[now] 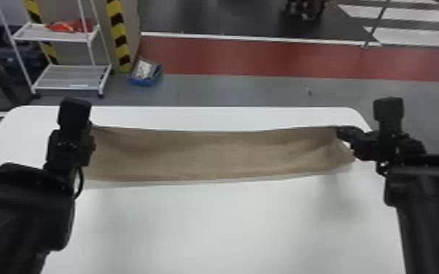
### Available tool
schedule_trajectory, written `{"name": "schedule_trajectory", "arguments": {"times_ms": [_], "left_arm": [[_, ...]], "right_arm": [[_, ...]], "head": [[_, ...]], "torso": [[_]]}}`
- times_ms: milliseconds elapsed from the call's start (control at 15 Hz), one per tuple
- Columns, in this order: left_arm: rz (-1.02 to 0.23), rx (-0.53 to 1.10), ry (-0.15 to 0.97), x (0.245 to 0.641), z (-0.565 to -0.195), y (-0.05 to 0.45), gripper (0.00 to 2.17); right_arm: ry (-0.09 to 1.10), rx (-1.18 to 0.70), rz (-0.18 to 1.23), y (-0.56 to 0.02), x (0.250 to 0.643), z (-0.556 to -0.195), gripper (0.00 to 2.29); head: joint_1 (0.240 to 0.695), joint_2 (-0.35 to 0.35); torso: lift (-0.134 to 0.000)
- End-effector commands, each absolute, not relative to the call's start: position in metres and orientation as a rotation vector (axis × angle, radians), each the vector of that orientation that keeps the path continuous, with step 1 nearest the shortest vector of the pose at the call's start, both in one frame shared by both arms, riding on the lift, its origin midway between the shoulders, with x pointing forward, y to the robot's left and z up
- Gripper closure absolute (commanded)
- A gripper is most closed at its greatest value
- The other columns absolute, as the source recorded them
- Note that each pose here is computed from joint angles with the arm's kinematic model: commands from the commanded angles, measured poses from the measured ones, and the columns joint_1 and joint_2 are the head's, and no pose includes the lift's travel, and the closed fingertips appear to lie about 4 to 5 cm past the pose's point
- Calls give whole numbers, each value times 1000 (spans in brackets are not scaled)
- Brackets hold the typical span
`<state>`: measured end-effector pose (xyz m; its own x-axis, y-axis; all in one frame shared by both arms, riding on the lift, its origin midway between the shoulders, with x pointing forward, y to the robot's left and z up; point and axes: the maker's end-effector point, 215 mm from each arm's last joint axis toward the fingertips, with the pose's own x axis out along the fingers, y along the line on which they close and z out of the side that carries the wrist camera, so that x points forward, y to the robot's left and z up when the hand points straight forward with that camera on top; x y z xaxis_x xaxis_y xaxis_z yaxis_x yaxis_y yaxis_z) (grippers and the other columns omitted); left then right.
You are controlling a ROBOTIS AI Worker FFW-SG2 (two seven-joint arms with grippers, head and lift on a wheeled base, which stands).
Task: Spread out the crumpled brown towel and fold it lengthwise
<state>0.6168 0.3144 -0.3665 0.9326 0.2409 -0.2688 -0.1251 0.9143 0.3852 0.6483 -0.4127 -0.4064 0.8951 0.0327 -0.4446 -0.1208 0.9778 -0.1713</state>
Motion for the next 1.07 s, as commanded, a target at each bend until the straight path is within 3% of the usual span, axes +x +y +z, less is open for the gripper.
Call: {"name": "schedule_trajectory", "arguments": {"times_ms": [0, 133, 267, 333, 733, 1000], "left_arm": [[196, 377, 322, 618, -368, 316, 1433], [196, 373, 314, 619, -366, 314, 1339], [189, 371, 297, 620, -362, 310, 572], [192, 375, 298, 619, -363, 312, 49], [214, 420, 270, 610, -359, 319, 22], [210, 352, 227, 583, -346, 326, 22]], "right_arm": [[459, -203, 72, -411, 650, -410, 1204], [438, -228, 64, -408, 655, -408, 785], [414, -242, 63, -405, 657, -405, 100], [399, -256, 53, -407, 656, -404, 56], [346, -285, 35, -416, 629, -387, 66], [317, -219, 28, -423, 586, -374, 76]], "head": [[695, -84], [695, -84], [693, -82], [691, -82], [692, -83], [695, -84]], "torso": [[-124], [-124], [-124], [-124], [-124], [-124]]}}
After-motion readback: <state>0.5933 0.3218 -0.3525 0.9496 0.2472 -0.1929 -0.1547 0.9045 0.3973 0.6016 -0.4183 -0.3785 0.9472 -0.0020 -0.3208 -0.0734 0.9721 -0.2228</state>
